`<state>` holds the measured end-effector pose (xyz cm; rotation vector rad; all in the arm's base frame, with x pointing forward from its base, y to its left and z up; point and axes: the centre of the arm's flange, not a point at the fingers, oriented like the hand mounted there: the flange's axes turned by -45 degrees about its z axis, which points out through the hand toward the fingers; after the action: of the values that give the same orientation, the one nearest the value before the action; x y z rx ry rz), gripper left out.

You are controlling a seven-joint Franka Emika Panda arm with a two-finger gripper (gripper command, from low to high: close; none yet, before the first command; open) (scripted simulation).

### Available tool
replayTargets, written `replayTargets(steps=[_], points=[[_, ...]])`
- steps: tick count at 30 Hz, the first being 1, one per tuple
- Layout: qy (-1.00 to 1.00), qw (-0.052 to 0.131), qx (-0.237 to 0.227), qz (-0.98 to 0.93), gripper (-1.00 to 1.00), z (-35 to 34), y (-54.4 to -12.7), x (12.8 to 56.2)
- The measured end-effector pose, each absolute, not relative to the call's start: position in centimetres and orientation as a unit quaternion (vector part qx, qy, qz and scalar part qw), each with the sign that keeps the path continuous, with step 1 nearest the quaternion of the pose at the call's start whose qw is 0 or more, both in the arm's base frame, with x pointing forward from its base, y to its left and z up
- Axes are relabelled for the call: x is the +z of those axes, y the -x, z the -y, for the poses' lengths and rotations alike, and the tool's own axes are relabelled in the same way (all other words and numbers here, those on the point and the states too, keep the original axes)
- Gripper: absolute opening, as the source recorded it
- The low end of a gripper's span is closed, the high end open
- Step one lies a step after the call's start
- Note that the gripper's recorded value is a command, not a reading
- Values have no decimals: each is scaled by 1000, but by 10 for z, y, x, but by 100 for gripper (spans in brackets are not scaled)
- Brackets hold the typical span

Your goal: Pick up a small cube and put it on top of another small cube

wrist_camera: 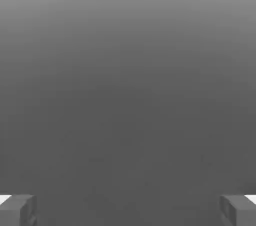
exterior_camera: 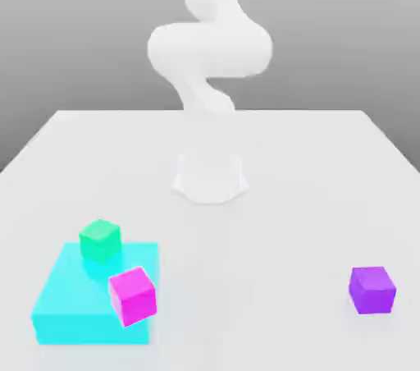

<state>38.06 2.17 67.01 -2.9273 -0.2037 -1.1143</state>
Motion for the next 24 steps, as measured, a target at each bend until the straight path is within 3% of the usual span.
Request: replayTargets(steps=[5,11,16,24], points=[[935,-1,-283,215,0,-78,-431,578],[901,-2,-198,387,0,-151,-452,461],[843,-2,-125,523,0,-206,-438,361],[704,-1,-11,710,0,-266,-371,209]])
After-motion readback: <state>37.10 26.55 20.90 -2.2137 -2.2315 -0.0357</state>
